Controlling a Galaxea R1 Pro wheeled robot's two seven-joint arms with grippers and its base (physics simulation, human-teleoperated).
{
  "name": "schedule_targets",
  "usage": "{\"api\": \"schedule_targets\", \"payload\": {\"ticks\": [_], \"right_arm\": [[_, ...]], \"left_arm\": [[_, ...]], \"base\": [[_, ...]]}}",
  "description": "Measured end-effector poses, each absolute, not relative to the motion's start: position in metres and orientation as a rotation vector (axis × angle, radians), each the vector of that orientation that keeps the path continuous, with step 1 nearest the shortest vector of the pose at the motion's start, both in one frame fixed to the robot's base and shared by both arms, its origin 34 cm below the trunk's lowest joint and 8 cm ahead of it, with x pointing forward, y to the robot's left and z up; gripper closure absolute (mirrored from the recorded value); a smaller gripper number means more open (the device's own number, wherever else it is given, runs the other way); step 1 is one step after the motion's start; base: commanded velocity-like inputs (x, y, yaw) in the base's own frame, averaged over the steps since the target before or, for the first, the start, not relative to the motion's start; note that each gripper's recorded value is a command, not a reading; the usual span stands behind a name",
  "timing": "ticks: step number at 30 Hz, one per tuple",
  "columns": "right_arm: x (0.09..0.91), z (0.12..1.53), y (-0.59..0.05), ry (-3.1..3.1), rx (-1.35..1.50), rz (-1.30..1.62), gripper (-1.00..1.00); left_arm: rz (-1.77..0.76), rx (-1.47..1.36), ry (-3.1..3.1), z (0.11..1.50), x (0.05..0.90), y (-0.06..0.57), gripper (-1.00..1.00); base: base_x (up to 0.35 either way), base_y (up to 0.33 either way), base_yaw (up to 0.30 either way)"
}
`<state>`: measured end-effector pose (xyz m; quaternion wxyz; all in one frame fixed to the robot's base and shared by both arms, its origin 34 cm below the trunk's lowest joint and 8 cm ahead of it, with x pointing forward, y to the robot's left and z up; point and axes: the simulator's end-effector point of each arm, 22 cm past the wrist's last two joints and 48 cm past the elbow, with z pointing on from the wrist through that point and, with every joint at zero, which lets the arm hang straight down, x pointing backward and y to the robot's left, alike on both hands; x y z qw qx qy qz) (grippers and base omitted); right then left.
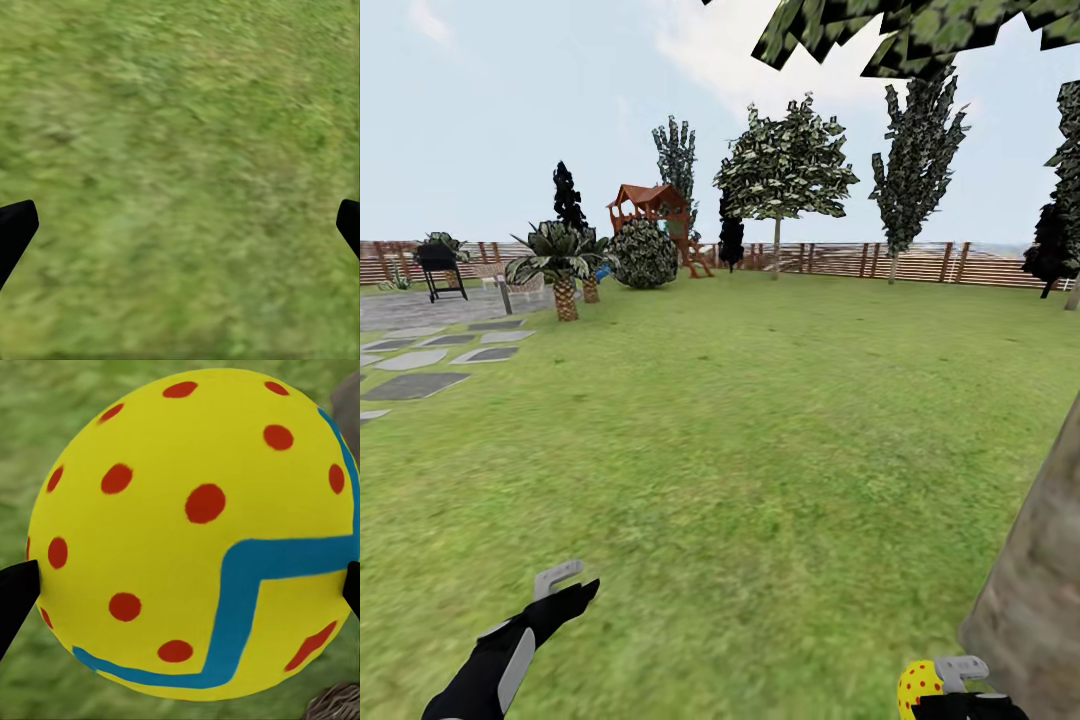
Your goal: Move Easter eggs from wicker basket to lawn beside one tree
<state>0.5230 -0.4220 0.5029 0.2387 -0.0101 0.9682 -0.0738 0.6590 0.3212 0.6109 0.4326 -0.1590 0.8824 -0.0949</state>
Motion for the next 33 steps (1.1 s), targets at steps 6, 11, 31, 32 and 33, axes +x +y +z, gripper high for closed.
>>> {"api": "schedule_targets", "payload": {"ticks": [6, 11, 31, 32, 33], "right_arm": [[0.522, 0.491, -0.422, 2.652, -0.028, -0.202, 1.00], [0.521, 0.482, -0.422, 2.651, -0.028, -0.202, 1.00], [0.515, 0.441, -0.421, 2.651, -0.030, -0.201, 1.00], [0.514, 0.439, -0.421, 2.651, -0.030, -0.201, 1.00], [0.514, 0.437, -0.421, 2.651, -0.030, -0.201, 1.00]], "left_arm": [[-0.237, -0.396, 2.199, 0.599, 0.658, 0.321, -1.00], [-0.237, -0.396, 2.199, 0.590, 0.656, 0.321, -1.00], [-0.236, -0.395, 2.198, 0.550, 0.650, 0.321, -1.00], [-0.235, -0.394, 2.199, 0.548, 0.650, 0.321, -1.00], [-0.236, -0.395, 2.198, 0.546, 0.649, 0.321, -1.00]], "base": [[0.000, 0.000, 0.000], [0.000, 0.000, 0.000], [0.000, 0.000, 0.000], [0.000, 0.000, 0.000], [0.000, 0.000, 0.000]]}}
